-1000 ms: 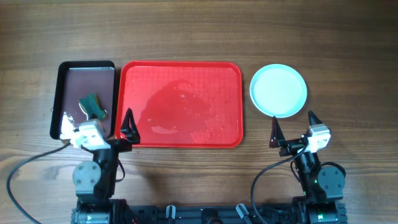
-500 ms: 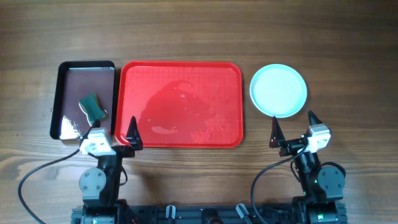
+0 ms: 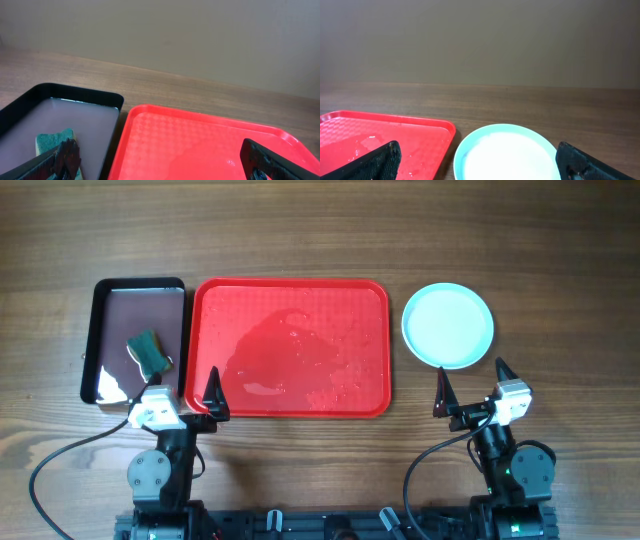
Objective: Clean dirty plates on tray and stack at the side
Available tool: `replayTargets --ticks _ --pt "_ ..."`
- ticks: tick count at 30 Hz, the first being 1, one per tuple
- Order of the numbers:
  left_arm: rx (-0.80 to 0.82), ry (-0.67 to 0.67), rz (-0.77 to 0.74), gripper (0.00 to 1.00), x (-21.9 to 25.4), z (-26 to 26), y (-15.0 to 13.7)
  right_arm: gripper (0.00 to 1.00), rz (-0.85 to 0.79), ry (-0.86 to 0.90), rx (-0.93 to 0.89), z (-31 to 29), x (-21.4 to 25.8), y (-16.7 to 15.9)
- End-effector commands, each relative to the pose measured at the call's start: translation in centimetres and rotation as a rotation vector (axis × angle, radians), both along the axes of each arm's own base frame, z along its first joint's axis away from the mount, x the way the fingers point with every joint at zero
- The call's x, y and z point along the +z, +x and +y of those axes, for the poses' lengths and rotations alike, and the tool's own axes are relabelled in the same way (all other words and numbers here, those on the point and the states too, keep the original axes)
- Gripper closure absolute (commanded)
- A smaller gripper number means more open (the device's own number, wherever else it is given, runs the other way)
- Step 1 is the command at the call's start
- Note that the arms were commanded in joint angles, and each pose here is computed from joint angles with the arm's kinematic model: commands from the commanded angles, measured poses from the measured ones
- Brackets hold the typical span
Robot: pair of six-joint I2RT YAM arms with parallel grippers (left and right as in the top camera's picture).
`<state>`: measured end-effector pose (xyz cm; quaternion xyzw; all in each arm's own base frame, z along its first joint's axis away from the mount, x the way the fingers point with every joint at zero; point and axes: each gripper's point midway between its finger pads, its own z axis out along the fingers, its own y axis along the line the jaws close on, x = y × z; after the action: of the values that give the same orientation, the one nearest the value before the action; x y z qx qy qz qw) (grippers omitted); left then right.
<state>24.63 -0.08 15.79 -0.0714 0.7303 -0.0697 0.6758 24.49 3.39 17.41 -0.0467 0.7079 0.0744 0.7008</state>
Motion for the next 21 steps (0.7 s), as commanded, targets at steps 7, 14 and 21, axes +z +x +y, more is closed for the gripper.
replayTargets --ticks 7,14,21 --pt "-0.018 0.019 -0.005 0.0 -0.08 -0.31 -0.03 0.0 -0.012 -0.012 0.024 0.44 0.15 -0.11" --pt "-0.018 0.019 -0.005 0.0 -0.08 -0.31 -0.03 0.0 -0.012 -0.012 0.024 0.44 0.15 -0.11" --pt "-0.018 0.019 -0.004 0.0 -0.09 -0.31 -0.03 0.0 -0.012 -0.012 0.024 0.44 0.15 -0.11"
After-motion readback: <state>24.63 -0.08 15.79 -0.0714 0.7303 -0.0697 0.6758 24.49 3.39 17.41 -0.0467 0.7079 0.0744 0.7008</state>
